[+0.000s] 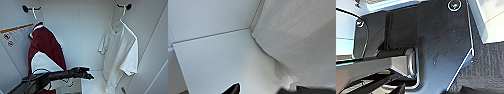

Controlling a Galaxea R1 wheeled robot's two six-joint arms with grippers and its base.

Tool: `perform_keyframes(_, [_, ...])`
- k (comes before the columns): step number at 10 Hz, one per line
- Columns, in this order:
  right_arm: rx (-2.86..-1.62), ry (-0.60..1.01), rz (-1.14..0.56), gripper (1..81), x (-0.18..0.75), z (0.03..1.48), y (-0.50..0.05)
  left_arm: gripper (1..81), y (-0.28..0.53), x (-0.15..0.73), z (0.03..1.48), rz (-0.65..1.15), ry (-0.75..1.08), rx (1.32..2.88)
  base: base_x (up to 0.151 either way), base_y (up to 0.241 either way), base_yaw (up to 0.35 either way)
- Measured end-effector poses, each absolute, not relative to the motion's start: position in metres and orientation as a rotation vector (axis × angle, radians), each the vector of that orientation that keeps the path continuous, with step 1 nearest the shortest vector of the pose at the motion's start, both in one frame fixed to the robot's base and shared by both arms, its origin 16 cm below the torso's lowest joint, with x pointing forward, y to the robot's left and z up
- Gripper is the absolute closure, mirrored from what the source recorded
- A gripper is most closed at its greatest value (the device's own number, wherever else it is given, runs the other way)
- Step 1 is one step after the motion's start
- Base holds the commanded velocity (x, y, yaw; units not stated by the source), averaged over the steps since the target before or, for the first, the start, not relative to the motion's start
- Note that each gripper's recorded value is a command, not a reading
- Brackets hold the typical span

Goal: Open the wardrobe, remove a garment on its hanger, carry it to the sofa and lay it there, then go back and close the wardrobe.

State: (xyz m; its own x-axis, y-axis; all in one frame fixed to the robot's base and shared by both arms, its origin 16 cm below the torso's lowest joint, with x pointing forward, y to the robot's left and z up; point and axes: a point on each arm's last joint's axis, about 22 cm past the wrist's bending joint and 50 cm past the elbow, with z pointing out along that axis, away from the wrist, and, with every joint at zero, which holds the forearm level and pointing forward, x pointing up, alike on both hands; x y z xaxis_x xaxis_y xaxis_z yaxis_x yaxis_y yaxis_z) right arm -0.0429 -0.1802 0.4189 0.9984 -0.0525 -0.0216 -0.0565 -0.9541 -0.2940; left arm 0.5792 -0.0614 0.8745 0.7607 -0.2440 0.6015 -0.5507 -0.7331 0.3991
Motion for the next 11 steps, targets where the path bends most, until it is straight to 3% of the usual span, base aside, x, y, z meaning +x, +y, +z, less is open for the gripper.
perform_keyframes(6, [-2.847,0.091,0.002,1.0,-0.037,0.418,-0.183,1.0,-0.115,0.643,1.034,0.821,-0.398,2.294,0.0,0.0,0.0])
perform_keyframes(11, [-2.832,0.095,-0.001,1.0,-0.036,0.419,-0.17,1.0,-0.136,0.668,1.185,0.8,-0.194,2.002,0.0,0.0,0.0])
